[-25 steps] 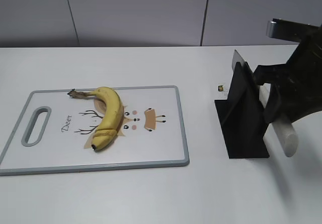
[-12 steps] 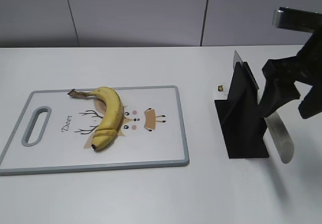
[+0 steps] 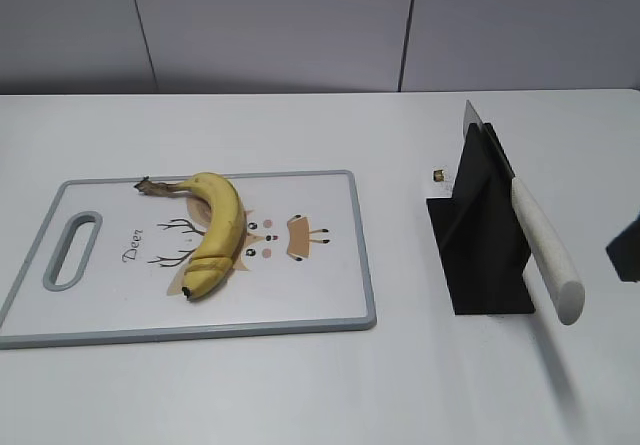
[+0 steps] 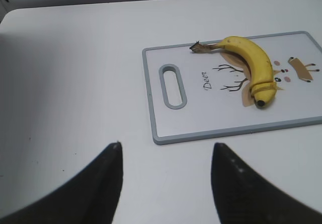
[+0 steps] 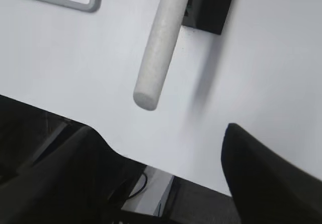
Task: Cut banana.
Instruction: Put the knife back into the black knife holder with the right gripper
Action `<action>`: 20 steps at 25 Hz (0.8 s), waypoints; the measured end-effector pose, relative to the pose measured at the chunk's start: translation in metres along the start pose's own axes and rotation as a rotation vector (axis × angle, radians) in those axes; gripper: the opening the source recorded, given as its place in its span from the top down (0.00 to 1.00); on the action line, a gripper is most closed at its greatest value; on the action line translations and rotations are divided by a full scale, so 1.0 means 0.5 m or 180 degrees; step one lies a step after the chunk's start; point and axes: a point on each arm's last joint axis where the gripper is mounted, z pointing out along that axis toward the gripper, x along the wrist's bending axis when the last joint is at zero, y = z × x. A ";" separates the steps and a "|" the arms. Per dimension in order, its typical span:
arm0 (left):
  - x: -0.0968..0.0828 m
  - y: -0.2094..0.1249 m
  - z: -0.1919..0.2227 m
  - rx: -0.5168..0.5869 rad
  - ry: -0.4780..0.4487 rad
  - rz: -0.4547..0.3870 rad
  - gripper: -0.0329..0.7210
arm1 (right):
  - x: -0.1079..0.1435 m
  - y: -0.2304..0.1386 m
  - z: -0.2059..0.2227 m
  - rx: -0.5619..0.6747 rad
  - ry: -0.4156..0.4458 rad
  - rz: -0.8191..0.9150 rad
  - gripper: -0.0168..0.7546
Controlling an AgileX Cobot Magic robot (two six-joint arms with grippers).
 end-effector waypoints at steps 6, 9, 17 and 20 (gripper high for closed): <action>0.000 0.000 0.000 0.0000 0.0000 0.0000 0.24 | 0.002 -0.104 -0.049 -0.0737 -0.0036 -0.0419 0.22; 0.000 0.000 0.000 0.0000 0.0000 0.0000 0.24 | 0.000 -0.160 -0.061 -0.1012 -0.0061 -0.0526 0.22; 0.000 0.000 0.000 0.0000 -0.0002 -0.0001 0.24 | -0.005 -0.282 -0.067 -0.1443 -0.0109 -0.0775 0.22; 0.000 0.000 0.000 0.0000 -0.0002 -0.0001 0.24 | -0.004 -0.306 -0.077 -0.1646 -0.0119 -0.0825 0.22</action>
